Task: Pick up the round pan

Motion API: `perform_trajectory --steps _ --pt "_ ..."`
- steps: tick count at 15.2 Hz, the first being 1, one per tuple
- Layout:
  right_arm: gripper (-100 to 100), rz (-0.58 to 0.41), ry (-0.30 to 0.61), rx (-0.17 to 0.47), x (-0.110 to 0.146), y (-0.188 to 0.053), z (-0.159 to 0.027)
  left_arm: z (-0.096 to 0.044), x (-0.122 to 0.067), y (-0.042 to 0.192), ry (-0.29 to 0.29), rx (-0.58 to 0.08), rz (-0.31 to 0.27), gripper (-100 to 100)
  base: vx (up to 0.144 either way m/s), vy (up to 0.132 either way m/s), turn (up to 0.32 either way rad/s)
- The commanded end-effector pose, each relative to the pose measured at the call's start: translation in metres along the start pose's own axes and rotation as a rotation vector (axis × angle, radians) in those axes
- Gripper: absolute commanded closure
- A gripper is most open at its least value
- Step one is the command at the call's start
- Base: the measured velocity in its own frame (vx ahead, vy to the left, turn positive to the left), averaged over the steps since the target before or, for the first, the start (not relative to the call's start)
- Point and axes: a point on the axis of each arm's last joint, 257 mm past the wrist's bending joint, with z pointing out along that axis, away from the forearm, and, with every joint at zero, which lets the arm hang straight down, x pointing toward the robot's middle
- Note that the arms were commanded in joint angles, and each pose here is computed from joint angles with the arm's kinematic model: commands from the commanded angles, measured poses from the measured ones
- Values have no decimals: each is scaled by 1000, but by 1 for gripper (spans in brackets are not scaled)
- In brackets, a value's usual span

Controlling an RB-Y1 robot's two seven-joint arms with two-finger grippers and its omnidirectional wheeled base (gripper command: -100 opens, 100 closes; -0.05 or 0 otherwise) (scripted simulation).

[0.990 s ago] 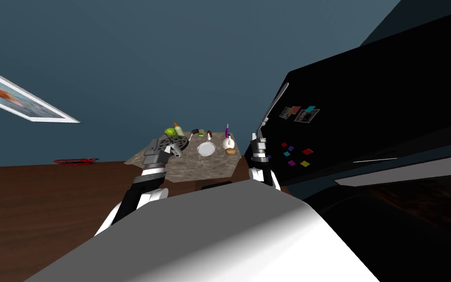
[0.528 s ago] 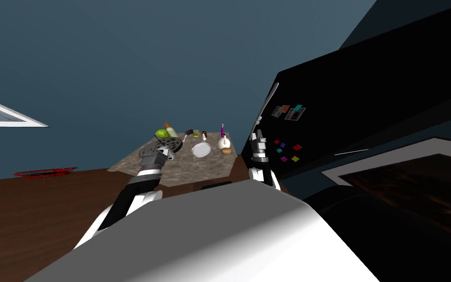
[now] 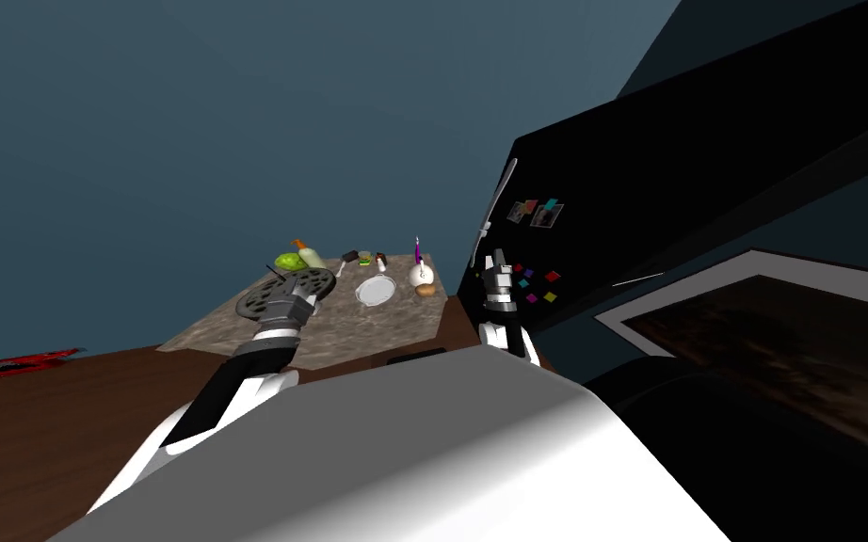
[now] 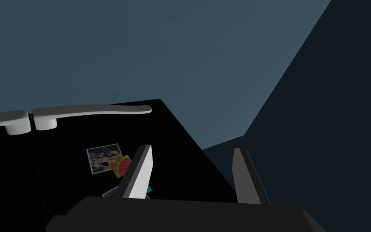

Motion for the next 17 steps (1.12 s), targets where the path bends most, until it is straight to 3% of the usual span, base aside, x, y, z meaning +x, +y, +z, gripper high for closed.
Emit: perform_trajectory --steps 1,7,9,12,14,17 --pt "0 0 0 0 0 0 0 -1 -9 9 -14 -45 0 -100 -2 -45 -149" --pt "0 0 0 0 0 0 0 -8 -42 35 -78 -160 -12 -100 4 -47 -172" --pt "0 0 0 0 0 0 0 -9 -43 42 -82 -188 -13 -100 0 -54 -87" --pt "0 0 0 0 0 0 0 -18 -66 57 -132 -258 -29 -100 4 -47 -173" --pt "0 0 0 0 0 0 0 -20 -67 63 -135 -284 -30 -100 9 -46 -127" --pt "0 0 0 0 0 0 0 -32 -89 77 -189 -352 -52 -100 9 -53 -190"
